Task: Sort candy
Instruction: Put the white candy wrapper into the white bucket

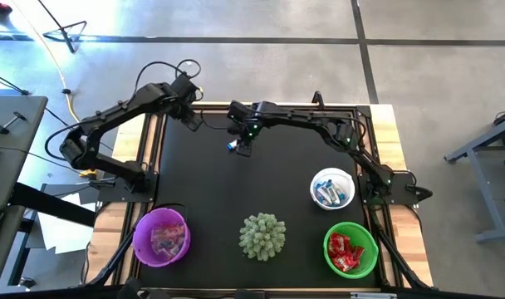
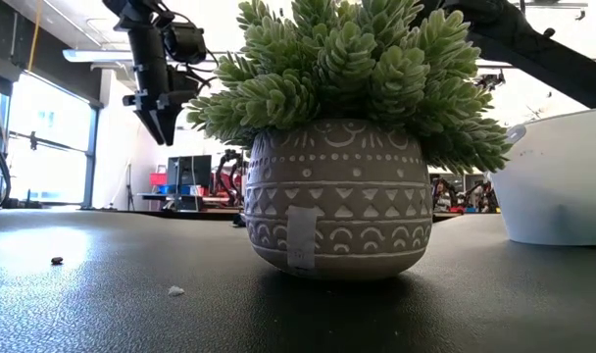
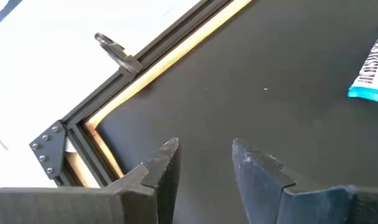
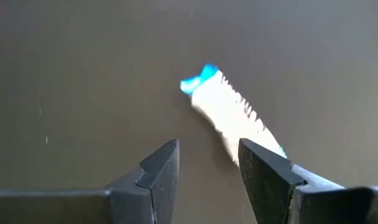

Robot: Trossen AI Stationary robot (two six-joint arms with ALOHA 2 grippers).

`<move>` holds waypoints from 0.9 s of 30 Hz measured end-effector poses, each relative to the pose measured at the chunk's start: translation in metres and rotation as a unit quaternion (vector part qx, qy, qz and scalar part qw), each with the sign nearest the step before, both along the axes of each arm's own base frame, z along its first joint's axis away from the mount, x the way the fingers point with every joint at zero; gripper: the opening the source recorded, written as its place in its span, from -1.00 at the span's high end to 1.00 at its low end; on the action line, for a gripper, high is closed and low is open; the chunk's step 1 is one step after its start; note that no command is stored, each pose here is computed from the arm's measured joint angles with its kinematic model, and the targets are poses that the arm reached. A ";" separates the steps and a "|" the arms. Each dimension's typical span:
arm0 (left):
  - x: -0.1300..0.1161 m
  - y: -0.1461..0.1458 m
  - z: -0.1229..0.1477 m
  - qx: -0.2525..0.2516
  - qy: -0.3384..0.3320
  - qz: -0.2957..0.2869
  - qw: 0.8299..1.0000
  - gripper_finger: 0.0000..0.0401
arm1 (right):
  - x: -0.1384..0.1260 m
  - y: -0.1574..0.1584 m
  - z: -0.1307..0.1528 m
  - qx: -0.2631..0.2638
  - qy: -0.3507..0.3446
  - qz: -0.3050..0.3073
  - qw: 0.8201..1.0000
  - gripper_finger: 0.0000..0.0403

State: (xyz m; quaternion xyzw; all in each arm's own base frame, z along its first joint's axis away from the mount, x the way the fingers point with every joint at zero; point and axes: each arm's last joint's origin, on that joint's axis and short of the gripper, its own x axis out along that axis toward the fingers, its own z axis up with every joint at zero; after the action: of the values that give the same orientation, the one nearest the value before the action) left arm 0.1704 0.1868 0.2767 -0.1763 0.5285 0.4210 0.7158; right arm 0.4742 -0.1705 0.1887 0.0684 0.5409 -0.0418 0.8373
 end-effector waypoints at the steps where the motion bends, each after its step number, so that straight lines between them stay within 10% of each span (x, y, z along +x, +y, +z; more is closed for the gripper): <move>1: -0.001 0.001 0.000 0.000 0.001 0.001 1.000 0.35 | 0.002 -0.001 0.001 -0.004 -0.010 0.001 1.000 0.21; 12: -0.013 0.011 0.000 0.001 0.005 0.023 1.000 0.35 | 0.011 -0.002 0.005 -0.070 -0.067 0.141 0.985 0.21; 27: -0.014 0.013 0.001 0.005 0.005 0.010 1.000 0.35 | 0.022 -0.009 -0.019 -0.070 -0.082 0.088 0.990 0.21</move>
State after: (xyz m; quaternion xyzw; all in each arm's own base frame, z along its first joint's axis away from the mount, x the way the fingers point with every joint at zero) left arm 0.1567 0.1993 0.2775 -0.1758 0.5287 0.4312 0.7096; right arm 0.4967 -0.1793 0.1697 -0.0357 0.4702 0.0002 0.8819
